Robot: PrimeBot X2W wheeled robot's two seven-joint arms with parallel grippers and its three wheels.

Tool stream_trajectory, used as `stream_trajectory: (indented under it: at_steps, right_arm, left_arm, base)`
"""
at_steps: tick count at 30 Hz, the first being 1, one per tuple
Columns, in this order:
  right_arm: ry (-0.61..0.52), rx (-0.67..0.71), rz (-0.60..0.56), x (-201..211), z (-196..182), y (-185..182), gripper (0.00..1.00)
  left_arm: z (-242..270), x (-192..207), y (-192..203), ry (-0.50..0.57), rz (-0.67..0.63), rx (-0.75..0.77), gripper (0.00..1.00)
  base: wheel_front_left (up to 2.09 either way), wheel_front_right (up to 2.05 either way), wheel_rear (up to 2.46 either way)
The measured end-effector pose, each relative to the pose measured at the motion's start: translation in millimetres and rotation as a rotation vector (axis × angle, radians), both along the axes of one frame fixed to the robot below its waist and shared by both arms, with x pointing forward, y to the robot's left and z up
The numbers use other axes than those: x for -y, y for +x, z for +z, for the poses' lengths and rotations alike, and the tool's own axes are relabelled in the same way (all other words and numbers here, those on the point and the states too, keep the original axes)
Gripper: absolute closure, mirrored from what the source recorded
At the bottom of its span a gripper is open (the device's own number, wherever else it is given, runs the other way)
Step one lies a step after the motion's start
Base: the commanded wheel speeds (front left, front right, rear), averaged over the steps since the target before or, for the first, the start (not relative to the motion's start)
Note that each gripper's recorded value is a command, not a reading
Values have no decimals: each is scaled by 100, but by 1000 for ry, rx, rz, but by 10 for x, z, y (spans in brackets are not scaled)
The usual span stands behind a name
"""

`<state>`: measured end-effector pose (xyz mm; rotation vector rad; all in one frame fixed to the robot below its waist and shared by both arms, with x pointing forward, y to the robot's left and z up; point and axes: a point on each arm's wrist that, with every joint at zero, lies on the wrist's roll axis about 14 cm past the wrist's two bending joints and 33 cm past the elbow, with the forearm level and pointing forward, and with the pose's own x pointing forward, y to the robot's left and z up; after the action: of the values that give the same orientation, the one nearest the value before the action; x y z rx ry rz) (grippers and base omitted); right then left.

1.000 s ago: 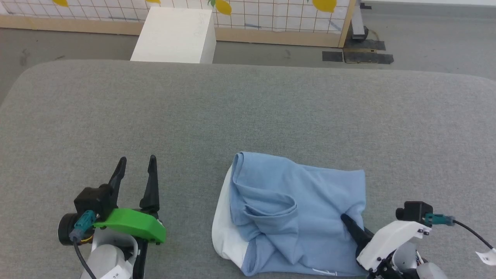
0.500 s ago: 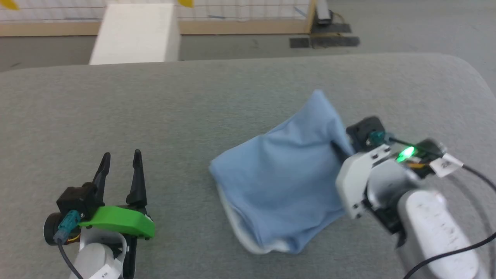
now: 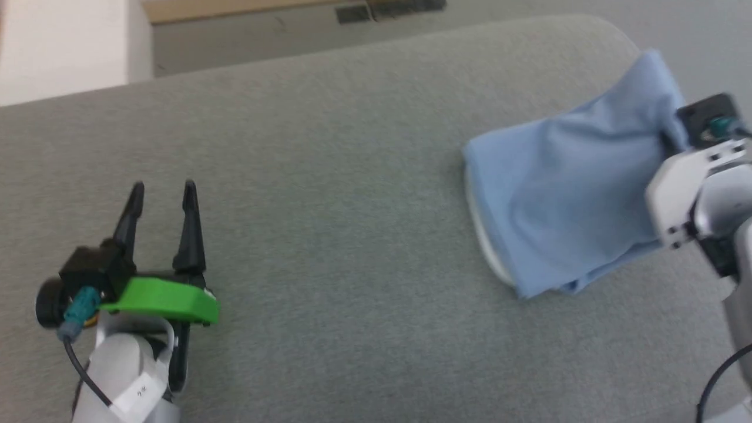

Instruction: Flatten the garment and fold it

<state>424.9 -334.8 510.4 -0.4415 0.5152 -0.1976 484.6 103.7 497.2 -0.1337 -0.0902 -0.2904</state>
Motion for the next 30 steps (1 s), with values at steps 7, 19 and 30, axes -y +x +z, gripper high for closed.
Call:
stream_trajectory:
  at_steps: [7, 19, 30]
  right_arm:
    - [-88, 2, -125, 645, -82, 5, 100]
    - [-121, -54, -237, 1105, -547, 4, 0]
    - [5, 207, -177, 836, -187, 49, 0]
  left_arm:
    - [-167, 274, 285, 11, -72, -22, 0]
    - [-687, 289, 335, 30, -85, -139, 0]
    - [-429, 153, 17, -17, -20, -126, 0]
  base:
    - [0, 0, 0]
    - [0, 0, 0]
    - [0, 0, 0]
